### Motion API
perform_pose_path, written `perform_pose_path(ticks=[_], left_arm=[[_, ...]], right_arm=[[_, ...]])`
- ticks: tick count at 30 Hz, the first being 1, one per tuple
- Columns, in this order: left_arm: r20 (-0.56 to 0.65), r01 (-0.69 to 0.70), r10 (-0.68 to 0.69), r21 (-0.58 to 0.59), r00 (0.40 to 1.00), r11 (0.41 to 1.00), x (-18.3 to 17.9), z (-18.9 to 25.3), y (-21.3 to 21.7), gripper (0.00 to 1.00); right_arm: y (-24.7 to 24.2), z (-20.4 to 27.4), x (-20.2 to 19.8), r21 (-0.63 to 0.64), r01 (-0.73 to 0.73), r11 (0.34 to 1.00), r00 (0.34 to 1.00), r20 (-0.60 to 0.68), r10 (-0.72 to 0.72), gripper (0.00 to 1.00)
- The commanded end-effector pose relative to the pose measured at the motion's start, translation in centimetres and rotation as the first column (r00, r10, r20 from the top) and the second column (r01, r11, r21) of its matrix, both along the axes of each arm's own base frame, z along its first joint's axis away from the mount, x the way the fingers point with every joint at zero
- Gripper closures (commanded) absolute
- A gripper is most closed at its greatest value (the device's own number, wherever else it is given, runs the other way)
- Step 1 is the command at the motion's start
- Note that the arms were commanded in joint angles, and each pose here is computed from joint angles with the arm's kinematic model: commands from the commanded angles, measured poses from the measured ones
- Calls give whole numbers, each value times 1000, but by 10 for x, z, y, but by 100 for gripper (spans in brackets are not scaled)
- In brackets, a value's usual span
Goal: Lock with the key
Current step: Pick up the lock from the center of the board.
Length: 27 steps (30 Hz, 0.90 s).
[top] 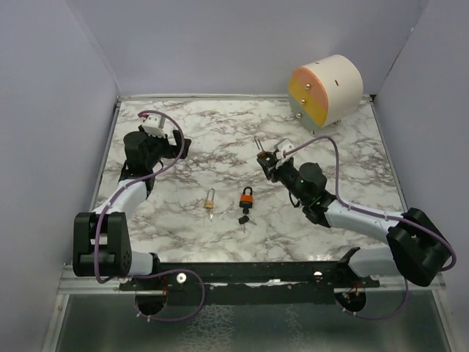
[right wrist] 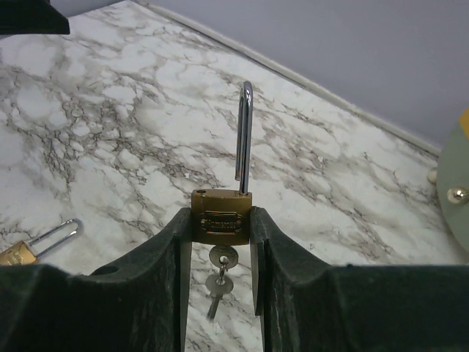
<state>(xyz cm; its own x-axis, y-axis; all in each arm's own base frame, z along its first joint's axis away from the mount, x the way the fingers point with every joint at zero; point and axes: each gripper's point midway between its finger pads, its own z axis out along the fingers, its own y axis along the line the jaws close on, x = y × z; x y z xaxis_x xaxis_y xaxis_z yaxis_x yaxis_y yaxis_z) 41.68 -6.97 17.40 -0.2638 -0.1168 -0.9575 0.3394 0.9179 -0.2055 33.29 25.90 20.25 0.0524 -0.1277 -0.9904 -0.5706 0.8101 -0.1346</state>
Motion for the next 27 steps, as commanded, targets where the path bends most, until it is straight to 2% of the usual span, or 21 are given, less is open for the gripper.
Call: perform_pose_path(ticks=[1, 10, 18, 23, 27], left_arm=[[85, 122, -118, -44, 989, 992, -8, 47, -32, 1], [230, 289, -261, -96, 937, 952, -28, 126, -79, 1], [314, 397, -354, -83, 881, 914, -49, 168, -98, 1], [368, 449, -400, -55, 839, 892, -66, 191, -106, 1], [396, 523, -470, -29, 789, 852, -82, 200, -120, 2]], right_arm=[[6, 52, -8, 57, -73, 996, 968, 246, 56, 99], [-17, 66, -54, 140, -176, 974, 918, 381, 111, 99], [-56, 66, -53, 243, -176, 954, 939, 331, 89, 99], [-54, 68, -49, 243, -195, 950, 945, 307, 116, 99], [-51, 68, -49, 247, -207, 947, 947, 294, 130, 99]])
